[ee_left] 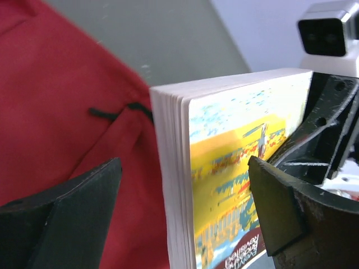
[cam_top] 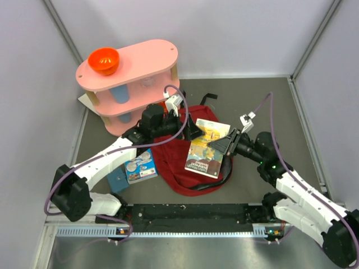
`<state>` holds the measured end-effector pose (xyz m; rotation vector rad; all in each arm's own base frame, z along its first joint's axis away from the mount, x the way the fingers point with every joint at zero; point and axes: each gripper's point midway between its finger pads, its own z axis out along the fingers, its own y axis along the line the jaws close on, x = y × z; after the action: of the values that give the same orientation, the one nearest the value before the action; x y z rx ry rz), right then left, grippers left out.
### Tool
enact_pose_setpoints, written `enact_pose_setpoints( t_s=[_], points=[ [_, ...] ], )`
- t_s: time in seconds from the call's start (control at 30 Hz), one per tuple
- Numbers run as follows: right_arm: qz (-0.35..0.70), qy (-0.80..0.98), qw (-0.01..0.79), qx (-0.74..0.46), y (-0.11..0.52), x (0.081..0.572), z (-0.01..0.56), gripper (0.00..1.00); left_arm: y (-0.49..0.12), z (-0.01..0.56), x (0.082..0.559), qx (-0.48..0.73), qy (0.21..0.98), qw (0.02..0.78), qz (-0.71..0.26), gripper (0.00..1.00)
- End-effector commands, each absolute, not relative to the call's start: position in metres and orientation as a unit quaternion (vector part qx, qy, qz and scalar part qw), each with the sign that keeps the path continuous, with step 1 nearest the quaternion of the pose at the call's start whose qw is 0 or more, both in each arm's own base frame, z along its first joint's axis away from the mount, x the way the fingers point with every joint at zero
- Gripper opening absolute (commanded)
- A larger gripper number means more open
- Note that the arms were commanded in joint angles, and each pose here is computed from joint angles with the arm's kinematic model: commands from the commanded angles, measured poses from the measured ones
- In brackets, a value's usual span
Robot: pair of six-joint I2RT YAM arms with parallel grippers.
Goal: Pack the student bag
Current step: Pick up the book from the student bag.
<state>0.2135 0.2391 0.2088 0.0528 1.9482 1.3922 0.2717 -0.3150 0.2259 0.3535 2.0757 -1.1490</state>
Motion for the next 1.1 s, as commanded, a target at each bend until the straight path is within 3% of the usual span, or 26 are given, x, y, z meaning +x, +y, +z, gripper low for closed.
enact_pose_setpoints(
  t_s=[0.0, 0.37, 0.53, 0.57, 0.67, 0.7, 0.77, 0.83, 0.93, 1.0, 1.03, 1.07],
  points=[
    [0.632, 0.656, 0.404, -0.077, 0.253, 0.187, 0.304, 0.03, -0.337, 0.285, 0.247, 0.203, 0.711, 0.383, -0.554, 0.99],
    [0.702, 0.570, 0.392, -0.168, 0.259, 0.150, 0.351, 0.04, -0.331, 0.329, 0.202, 0.274, 0.608, 0.385, -0.638, 0.98],
    [0.705, 0.582, 0.363, -0.182, 0.266, 0.151, 0.341, 0.04, -0.330, 0.339, 0.186, 0.301, 0.576, 0.373, -0.662, 0.96],
    [0.704, 0.584, 0.361, -0.184, 0.267, 0.152, 0.339, 0.04, -0.329, 0.341, 0.184, 0.304, 0.574, 0.373, -0.663, 0.93],
    [0.697, 0.596, 0.350, -0.192, 0.270, 0.154, 0.331, 0.06, -0.328, 0.341, 0.183, 0.305, 0.576, 0.373, -0.660, 0.68],
    [0.692, 0.599, 0.352, -0.196, 0.271, 0.156, 0.329, 0.06, -0.327, 0.342, 0.183, 0.306, 0.576, 0.376, -0.658, 0.54],
    [0.687, 0.606, 0.351, -0.194, 0.272, 0.159, 0.325, 0.08, -0.327, 0.340, 0.183, 0.307, 0.579, 0.374, -0.656, 0.39],
    [0.682, 0.610, 0.348, -0.202, 0.273, 0.159, 0.324, 0.09, -0.328, 0.339, 0.184, 0.308, 0.582, 0.371, -0.655, 0.17],
    [0.673, 0.624, 0.344, -0.198, 0.275, 0.164, 0.316, 0.13, -0.329, 0.335, 0.189, 0.300, 0.592, 0.373, -0.648, 0.00],
    [0.656, 0.639, 0.358, -0.184, 0.274, 0.174, 0.310, 0.26, -0.328, 0.334, 0.194, 0.289, 0.602, 0.379, -0.641, 0.00],
    [0.647, 0.648, 0.364, -0.173, 0.273, 0.178, 0.307, 0.44, -0.328, 0.334, 0.197, 0.283, 0.606, 0.385, -0.636, 0.00],
    [0.631, 0.676, 0.352, -0.148, 0.271, 0.182, 0.292, 0.56, -0.324, 0.336, 0.209, 0.263, 0.614, 0.414, -0.618, 0.00]
  ],
)
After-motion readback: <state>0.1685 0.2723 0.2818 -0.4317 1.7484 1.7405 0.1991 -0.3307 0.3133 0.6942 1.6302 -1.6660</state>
